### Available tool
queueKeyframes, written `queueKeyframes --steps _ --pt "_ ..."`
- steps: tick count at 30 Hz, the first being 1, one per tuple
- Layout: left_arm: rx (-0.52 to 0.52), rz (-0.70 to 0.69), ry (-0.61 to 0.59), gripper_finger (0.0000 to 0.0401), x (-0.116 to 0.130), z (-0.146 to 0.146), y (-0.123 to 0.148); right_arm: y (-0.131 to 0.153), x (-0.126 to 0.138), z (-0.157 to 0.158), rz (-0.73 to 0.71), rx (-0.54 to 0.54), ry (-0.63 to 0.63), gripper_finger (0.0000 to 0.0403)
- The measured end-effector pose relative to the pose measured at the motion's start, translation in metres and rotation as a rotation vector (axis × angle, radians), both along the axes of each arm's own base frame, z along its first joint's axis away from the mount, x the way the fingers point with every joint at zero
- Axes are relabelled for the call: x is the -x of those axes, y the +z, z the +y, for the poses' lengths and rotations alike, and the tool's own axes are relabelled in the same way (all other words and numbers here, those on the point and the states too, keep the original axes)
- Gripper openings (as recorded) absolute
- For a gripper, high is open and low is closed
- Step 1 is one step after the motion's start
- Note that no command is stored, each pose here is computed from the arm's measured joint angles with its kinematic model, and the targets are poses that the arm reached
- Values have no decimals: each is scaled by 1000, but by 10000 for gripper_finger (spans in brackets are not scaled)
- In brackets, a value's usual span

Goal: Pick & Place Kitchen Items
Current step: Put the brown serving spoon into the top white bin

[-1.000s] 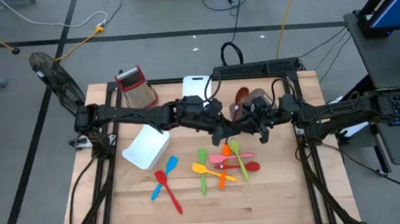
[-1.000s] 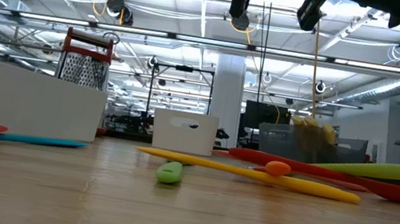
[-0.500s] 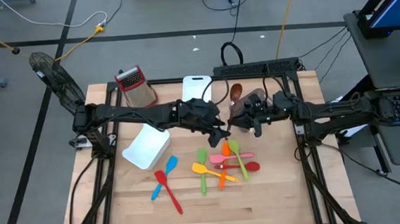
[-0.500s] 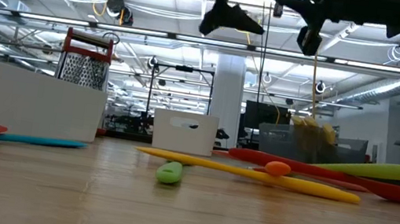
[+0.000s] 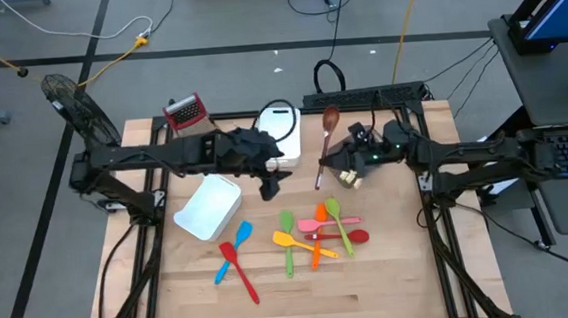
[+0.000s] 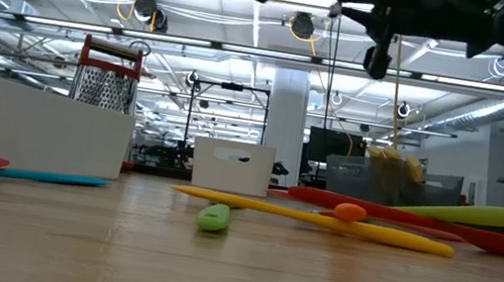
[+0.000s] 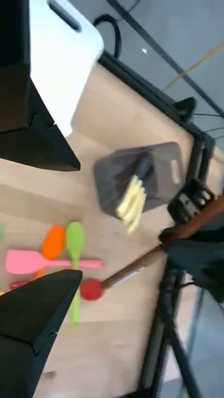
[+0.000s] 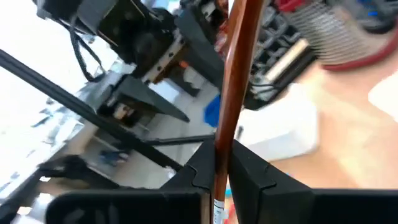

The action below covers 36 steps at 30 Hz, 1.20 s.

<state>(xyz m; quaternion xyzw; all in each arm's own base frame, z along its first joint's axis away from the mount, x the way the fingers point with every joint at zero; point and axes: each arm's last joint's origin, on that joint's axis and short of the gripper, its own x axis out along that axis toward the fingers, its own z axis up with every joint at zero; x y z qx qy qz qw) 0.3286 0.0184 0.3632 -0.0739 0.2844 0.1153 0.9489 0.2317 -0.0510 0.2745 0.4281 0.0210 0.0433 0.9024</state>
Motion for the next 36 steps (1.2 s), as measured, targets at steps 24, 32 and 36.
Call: queueKeyframes --steps 24,32,36 --pt "20 -183 43 273 92 7 -31 -21 -112 -110 247 -535 270 17" --pt "22 -203 26 273 103 2 -54 -61 -127 -146 349 -783 263 17" --pt "18 -185 13 273 103 2 -57 -79 -129 -155 393 -884 245 17"
